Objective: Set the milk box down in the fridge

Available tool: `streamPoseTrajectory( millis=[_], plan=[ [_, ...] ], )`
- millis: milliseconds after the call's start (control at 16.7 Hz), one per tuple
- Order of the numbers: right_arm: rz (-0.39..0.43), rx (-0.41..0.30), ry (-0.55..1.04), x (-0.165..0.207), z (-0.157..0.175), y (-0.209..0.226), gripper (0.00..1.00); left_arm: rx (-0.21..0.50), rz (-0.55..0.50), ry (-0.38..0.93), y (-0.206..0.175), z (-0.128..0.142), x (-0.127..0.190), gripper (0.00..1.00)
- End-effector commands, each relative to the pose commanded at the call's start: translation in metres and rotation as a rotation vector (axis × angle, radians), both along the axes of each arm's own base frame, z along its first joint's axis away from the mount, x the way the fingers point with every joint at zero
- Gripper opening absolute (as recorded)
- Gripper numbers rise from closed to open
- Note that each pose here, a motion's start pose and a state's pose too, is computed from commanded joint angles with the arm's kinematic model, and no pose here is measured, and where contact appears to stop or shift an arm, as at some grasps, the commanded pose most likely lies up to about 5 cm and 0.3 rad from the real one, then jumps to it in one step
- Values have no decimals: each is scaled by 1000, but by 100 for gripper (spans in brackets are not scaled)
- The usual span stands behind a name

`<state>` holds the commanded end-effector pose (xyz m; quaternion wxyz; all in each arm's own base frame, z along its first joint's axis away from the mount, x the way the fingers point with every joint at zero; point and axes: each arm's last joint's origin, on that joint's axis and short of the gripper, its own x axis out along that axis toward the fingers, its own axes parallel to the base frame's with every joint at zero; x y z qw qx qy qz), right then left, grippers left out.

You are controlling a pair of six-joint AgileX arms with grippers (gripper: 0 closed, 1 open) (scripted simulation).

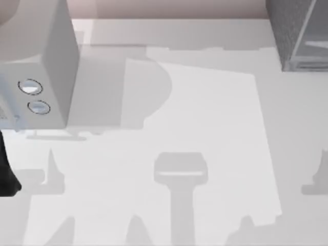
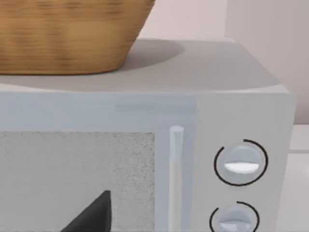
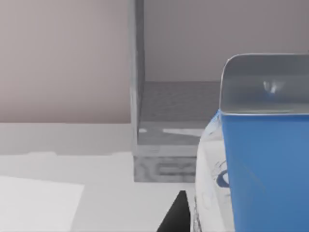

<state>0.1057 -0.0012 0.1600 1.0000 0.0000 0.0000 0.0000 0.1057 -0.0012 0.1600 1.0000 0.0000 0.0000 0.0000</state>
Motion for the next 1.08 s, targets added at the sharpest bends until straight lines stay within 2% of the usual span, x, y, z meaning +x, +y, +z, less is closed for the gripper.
streamPoseTrajectory(
  millis=[360, 600, 1080],
  plan=[
    [-1, 1, -5, 0, 3, 0, 0, 0, 0, 0, 0, 0, 0, 100],
    [-25, -2, -48, 5, 29, -3, 0, 0, 0, 0, 0, 0, 0, 100],
    [-43, -5, 2, 65, 73, -16, 0, 0, 0, 0, 0, 0, 0, 100]
  ],
)
